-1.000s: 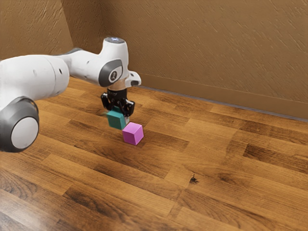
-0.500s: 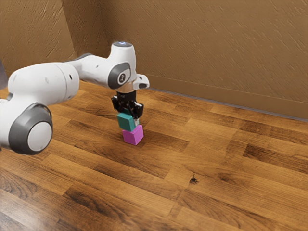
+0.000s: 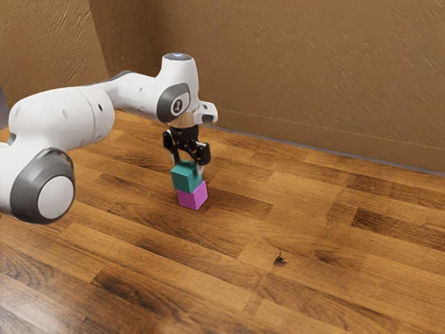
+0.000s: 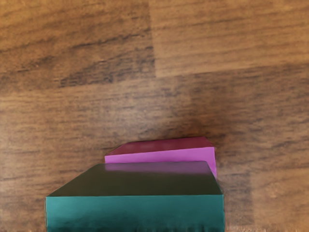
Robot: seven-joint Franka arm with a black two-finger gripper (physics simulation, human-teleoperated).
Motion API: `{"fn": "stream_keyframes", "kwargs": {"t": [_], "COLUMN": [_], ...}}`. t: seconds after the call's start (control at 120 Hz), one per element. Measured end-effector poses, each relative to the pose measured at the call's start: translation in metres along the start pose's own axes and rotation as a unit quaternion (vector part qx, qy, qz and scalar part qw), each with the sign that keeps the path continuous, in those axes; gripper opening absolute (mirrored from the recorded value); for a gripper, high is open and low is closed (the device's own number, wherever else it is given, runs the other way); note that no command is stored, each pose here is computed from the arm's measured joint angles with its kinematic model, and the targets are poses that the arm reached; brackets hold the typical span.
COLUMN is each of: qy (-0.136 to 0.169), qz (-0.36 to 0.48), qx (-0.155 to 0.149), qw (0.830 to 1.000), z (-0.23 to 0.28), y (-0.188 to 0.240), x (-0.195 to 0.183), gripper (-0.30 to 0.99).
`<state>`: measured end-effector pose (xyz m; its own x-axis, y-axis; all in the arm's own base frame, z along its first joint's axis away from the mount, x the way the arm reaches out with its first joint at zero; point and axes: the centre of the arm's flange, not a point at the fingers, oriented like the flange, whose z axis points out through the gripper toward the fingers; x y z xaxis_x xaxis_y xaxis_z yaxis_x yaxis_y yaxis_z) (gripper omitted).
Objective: Pick up the blue block with one arm, and put the blue block on the pink block with one arm
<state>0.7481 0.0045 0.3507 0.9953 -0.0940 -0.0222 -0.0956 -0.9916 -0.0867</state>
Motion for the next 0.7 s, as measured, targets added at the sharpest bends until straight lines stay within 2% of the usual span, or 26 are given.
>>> {"fn": "stream_keyframes", "kwargs": {"t": [0.225,0.35,0.442,0.525,0.7], "qy": [0.04,0.054,0.027,0.002,-0.024], "qz": [0.003,0.014,0.009,0.036,0.051], "qx": [0.013,0.037,0.052,0.063,0.062], "qw": [0.999,0.998,0.998,0.997,0.996], "z": [-0.105,-0.204,-0.23,-0.234,-0.235], "y": [-0.009,0.0,-0.008,0.01,0.015], "x": [-0.022,-0.076,-0.126,-0.16,-0.2], "gripper": [0.67,0.68,0.69,0.69,0.69]}}
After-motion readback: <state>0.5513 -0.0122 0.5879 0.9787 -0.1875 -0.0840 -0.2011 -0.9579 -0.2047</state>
